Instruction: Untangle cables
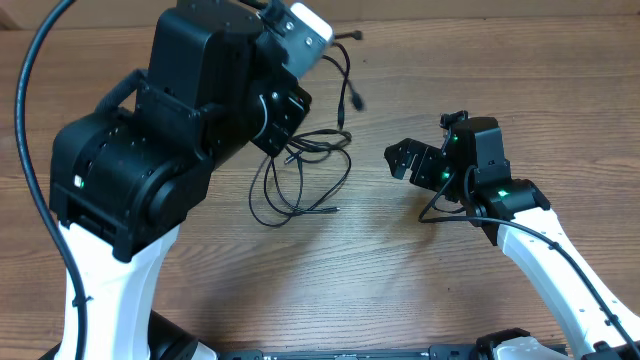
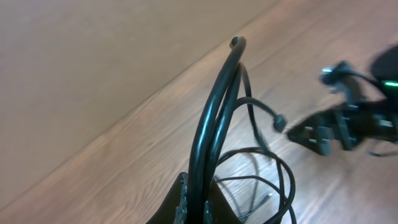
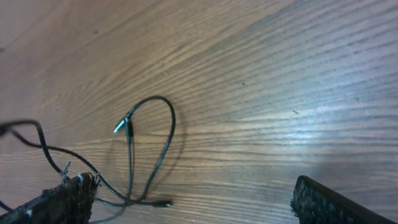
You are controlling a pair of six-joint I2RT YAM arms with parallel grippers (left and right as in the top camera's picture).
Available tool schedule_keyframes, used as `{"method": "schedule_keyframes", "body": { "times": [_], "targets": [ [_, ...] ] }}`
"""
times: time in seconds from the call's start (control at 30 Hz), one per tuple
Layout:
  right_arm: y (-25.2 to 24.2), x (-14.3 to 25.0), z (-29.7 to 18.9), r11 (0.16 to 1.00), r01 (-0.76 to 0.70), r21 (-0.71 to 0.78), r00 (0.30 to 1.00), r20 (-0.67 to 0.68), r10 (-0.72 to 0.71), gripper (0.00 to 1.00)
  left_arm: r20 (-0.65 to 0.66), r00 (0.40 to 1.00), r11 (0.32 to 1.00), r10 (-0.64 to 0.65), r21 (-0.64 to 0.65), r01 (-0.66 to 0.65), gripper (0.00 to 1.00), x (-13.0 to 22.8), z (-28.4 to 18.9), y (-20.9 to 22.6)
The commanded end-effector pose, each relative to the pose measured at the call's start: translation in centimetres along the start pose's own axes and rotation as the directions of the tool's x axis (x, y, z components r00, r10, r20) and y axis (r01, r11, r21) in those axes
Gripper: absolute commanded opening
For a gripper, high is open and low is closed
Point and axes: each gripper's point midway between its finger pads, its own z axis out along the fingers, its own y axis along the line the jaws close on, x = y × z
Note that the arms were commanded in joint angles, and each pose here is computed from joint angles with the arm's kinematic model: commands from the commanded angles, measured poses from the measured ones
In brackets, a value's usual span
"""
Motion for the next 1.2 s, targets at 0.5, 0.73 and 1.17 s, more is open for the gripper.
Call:
{"method": "schedule_keyframes", "body": {
  "times": [0.5, 0.73, 1.17],
  "targets": [
    [-0.5, 0.5, -0.1, 1.000, -0.004, 0.021, 1.000, -0.020, 0.005, 1.00, -0.159, 0.906, 0.744, -0.391, -0.635, 0.209, 0.04, 8.4, -0.3, 14.0],
    [-0.5, 0.5, -0.1, 1.000, -0.004, 0.021, 1.000, -0.020, 0.005, 1.00, -0.255, 0.797, 0.672, -0.548, -0.702, 0.238, 0.21, 13.7, 2.6, 16.4],
    [-0.5, 0.5, -0.1, 1.000, -0.004, 0.021, 1.000, -0.020, 0.004, 1.00, -0.486, 0.659, 0.757, -0.573, -0.623, 0.199, 0.90, 19.1, 9.9, 14.6]
  ]
}}
